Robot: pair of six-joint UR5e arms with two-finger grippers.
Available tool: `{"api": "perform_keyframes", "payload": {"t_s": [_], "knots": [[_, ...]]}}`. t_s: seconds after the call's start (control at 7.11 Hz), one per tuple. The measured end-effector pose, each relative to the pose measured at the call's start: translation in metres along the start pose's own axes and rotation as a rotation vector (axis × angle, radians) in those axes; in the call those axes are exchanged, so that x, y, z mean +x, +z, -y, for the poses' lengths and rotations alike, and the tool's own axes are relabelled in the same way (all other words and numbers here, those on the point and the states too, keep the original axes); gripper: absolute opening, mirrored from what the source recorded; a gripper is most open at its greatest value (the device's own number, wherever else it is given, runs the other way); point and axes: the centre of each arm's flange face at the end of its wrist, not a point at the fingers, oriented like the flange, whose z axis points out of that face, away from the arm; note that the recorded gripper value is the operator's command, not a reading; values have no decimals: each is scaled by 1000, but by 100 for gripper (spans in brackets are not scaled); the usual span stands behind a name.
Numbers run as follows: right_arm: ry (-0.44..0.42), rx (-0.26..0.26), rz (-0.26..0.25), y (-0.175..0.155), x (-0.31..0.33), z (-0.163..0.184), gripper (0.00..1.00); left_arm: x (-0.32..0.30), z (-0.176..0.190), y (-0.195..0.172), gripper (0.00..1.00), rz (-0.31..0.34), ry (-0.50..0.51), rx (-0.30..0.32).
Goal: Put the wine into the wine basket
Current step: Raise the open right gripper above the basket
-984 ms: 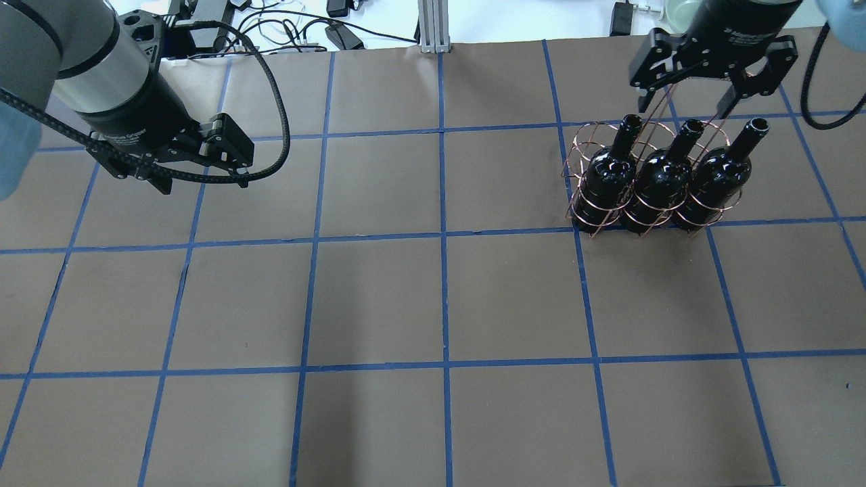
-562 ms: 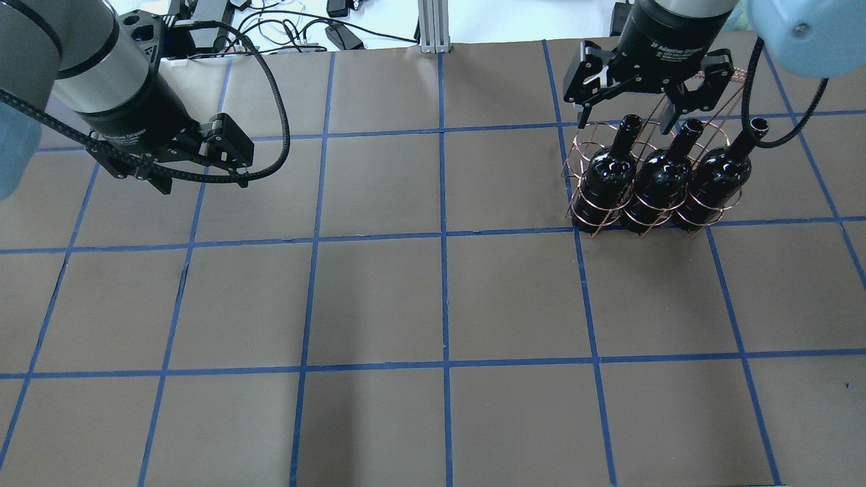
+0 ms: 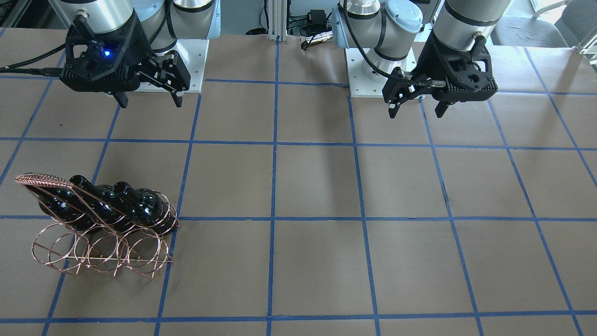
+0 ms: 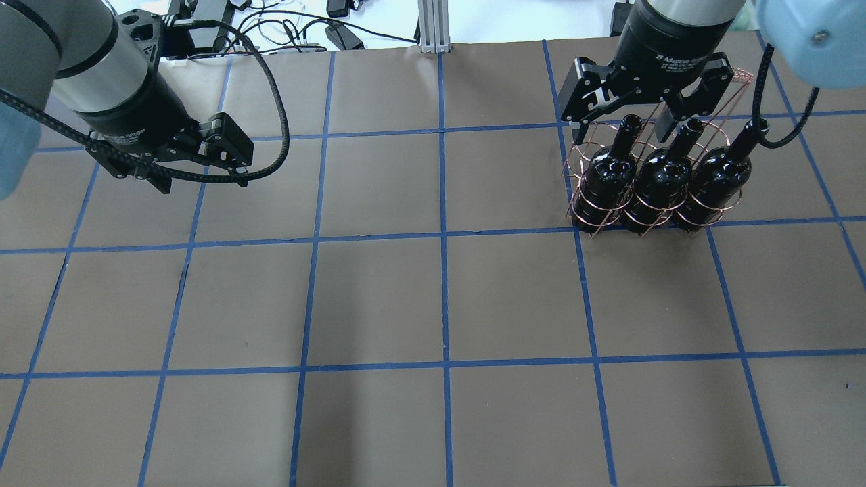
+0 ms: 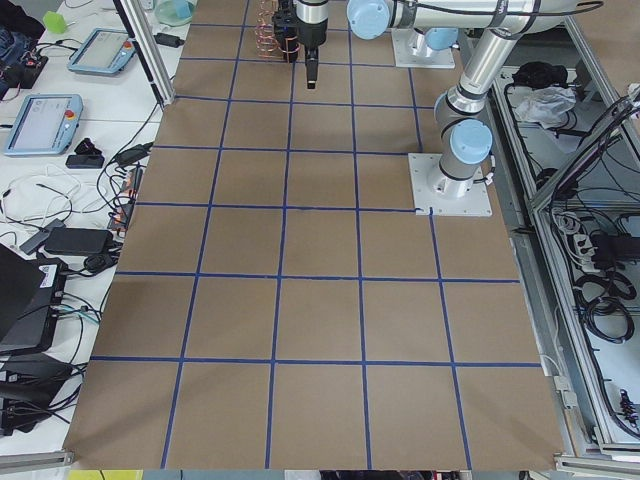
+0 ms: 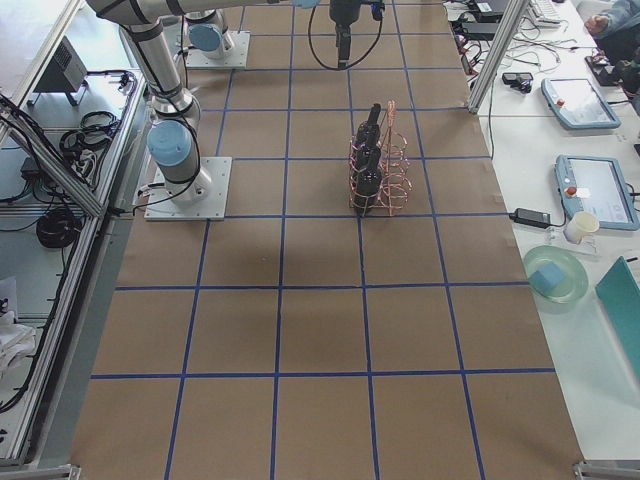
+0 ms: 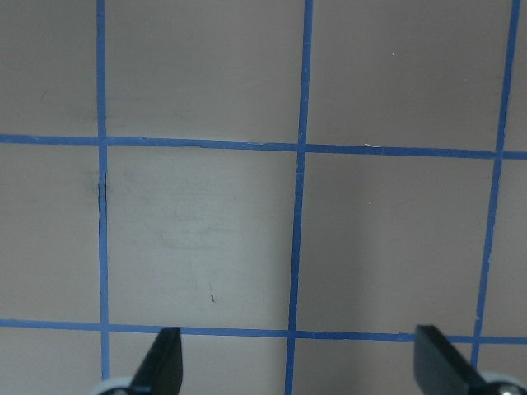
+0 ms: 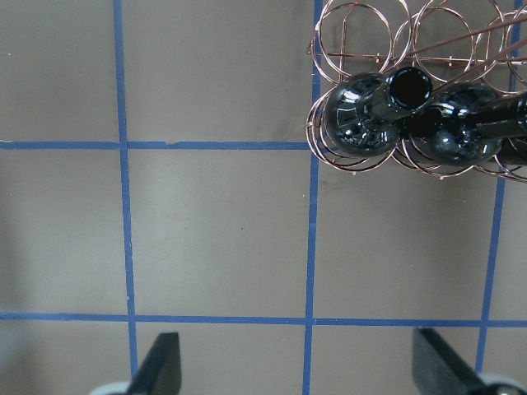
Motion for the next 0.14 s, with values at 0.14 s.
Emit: {"api": "perform_keyframes", "payload": {"t_s": [0.14], "knots": [[-16,-2,1,0,0,-1,100,0,0,0,100,0,0,1]]}}
